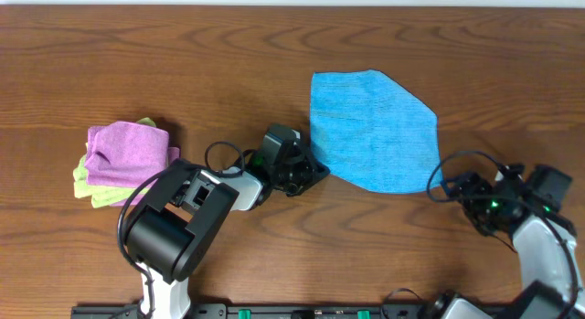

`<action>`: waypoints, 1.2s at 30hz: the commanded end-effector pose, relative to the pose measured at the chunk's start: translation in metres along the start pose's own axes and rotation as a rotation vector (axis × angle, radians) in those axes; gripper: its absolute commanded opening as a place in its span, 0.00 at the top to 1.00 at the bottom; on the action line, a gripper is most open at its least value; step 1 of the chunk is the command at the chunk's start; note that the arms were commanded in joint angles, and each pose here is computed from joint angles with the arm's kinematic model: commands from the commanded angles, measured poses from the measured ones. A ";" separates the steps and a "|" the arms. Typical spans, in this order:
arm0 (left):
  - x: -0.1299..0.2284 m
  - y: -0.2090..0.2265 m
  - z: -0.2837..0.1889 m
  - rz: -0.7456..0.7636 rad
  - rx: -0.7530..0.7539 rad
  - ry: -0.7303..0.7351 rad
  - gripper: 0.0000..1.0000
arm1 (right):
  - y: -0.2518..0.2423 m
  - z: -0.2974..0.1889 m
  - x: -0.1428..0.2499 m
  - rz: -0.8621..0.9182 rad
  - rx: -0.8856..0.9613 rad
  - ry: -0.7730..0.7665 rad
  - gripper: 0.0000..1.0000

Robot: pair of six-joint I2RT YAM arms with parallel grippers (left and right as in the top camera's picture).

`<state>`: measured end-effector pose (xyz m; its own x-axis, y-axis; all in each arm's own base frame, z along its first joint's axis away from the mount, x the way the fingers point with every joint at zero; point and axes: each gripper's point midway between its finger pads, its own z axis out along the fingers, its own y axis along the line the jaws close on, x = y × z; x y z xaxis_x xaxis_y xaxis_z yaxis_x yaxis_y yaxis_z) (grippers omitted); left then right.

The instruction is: Fold the cloth

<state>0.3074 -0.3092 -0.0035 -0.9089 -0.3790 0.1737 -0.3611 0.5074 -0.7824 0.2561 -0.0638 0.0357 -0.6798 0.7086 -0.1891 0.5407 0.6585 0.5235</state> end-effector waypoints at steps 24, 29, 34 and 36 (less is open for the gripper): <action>-0.012 0.057 -0.009 -0.077 -0.100 0.022 0.94 | 0.024 0.060 0.018 0.015 0.011 0.096 0.48; -0.011 0.057 -0.009 -0.071 -0.097 0.028 0.94 | 0.021 0.060 0.024 0.028 0.023 0.119 0.69; -0.010 0.056 -0.010 -0.058 -0.090 0.039 0.94 | 0.019 0.058 0.034 0.046 0.031 0.158 0.99; -0.010 0.052 -0.012 -0.031 -0.075 0.054 0.94 | 0.021 0.058 0.037 0.051 0.015 0.174 0.99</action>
<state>0.3110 -0.2911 -0.0023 -0.9246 -0.3307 0.1889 -0.3410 0.4976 -0.7976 0.2770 -0.0168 -0.0048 -0.7138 0.6988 -0.0466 0.5847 0.6312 0.5096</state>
